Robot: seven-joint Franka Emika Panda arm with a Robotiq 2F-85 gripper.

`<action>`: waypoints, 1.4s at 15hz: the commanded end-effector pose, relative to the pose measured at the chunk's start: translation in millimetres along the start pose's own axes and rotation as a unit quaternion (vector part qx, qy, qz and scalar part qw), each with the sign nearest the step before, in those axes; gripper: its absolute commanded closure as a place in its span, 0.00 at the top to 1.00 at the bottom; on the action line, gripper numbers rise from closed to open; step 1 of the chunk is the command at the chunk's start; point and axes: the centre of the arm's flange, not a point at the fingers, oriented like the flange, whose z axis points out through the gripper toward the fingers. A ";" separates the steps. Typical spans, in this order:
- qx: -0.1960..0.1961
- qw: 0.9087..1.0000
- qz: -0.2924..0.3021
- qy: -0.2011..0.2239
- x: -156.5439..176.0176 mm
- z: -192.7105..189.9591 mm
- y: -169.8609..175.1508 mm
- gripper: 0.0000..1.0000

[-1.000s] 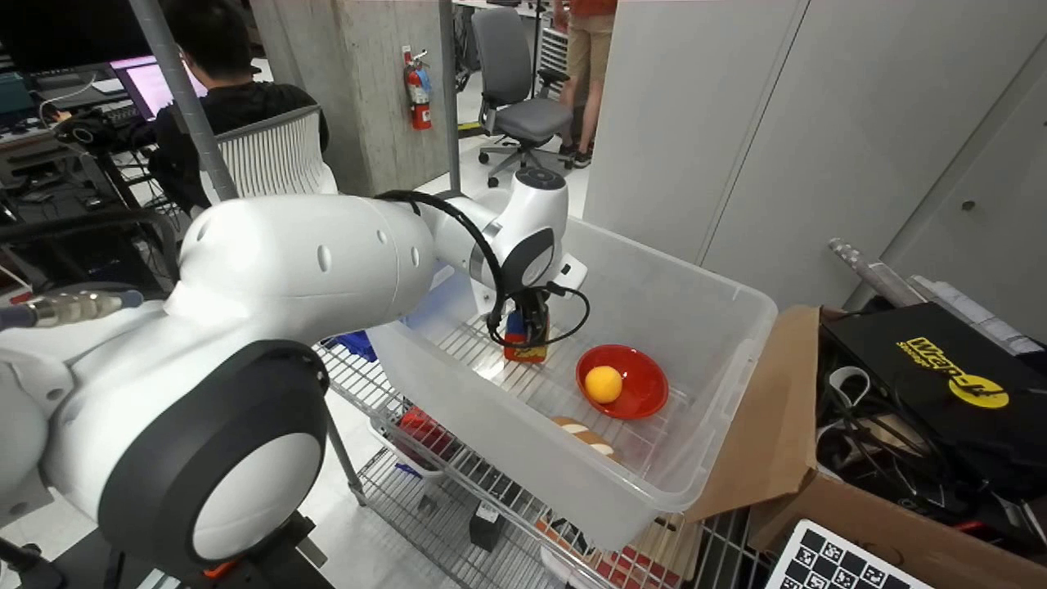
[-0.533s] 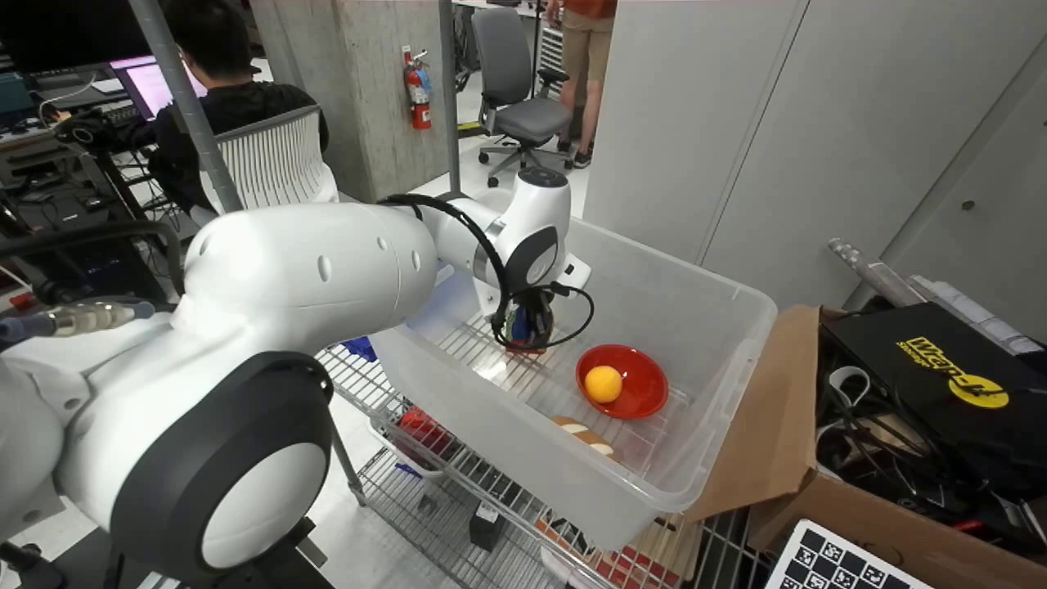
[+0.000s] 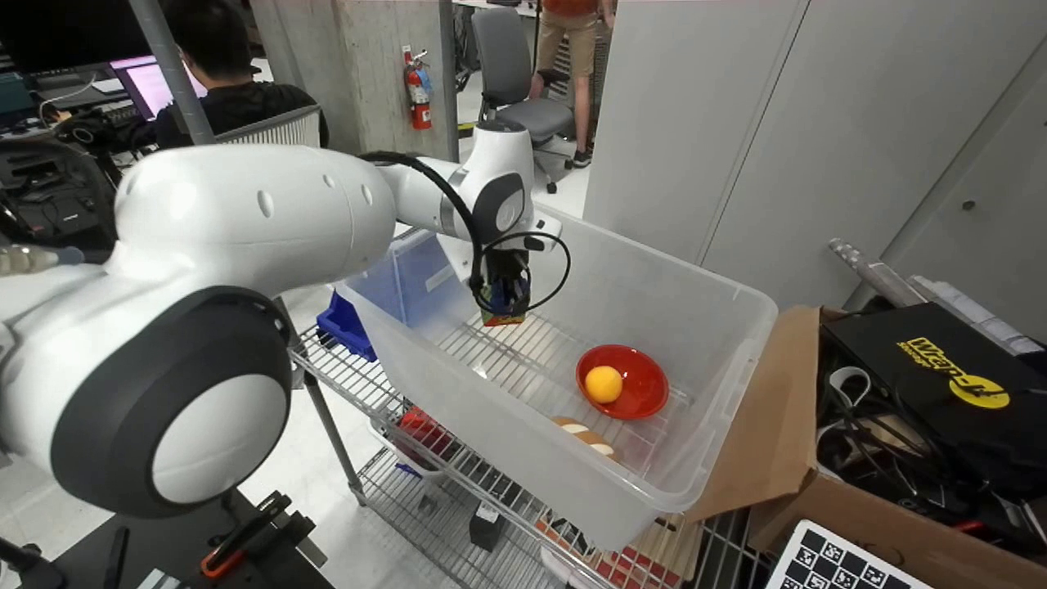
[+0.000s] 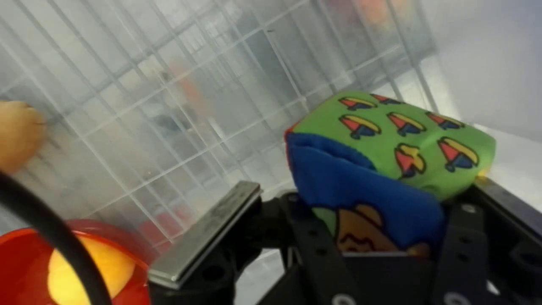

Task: Move the box plush toy

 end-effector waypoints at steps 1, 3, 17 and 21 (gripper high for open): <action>-0.094 0.995 0.019 -0.017 -34.9 -35.9 37.2 0.00; -0.138 0.989 0.009 -0.051 -43.6 -43.1 48.0 0.00; -0.169 0.976 -0.094 -0.099 -70.1 65.4 32.9 0.00; -0.179 0.974 -0.086 -0.112 -85.2 47.4 30.7 0.41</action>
